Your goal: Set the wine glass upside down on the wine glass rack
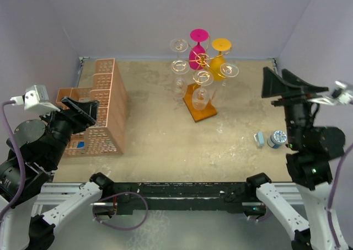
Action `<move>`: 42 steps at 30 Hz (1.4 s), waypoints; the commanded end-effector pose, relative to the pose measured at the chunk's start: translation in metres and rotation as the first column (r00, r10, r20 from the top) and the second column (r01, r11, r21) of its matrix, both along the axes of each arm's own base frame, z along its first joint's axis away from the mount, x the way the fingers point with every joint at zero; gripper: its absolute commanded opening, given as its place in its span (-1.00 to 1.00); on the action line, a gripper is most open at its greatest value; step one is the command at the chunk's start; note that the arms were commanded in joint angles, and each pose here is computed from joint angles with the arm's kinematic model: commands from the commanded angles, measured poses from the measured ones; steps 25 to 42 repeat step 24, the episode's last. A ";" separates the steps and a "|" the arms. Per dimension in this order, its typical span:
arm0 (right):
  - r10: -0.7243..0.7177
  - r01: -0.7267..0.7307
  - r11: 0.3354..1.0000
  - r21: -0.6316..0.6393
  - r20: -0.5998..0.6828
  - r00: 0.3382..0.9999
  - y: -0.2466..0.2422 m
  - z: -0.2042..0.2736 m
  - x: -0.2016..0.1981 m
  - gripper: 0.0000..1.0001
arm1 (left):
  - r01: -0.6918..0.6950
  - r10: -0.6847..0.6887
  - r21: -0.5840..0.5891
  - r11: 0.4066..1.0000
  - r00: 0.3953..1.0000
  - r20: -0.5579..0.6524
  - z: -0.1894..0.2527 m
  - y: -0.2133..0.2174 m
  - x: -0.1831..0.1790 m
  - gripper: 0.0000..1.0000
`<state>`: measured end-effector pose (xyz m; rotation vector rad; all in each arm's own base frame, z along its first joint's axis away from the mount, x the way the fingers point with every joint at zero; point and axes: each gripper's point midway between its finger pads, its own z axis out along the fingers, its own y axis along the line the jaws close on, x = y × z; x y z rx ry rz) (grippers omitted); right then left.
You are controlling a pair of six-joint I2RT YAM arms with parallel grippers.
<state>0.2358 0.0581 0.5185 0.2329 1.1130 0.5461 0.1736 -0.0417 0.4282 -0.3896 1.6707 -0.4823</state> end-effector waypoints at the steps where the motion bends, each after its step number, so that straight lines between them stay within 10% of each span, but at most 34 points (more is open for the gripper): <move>1: -0.120 0.114 0.992 0.060 0.093 0.988 -0.040 0.029 -0.057 0.61 | -0.064 0.060 0.087 0.994 0.997 0.040 0.011 0.022 -0.007 0.26; 42: -0.101 0.073 0.973 0.220 0.120 0.988 -0.063 0.021 -0.119 0.60 | -0.032 0.026 0.066 0.997 0.995 0.097 0.028 0.019 -0.012 0.28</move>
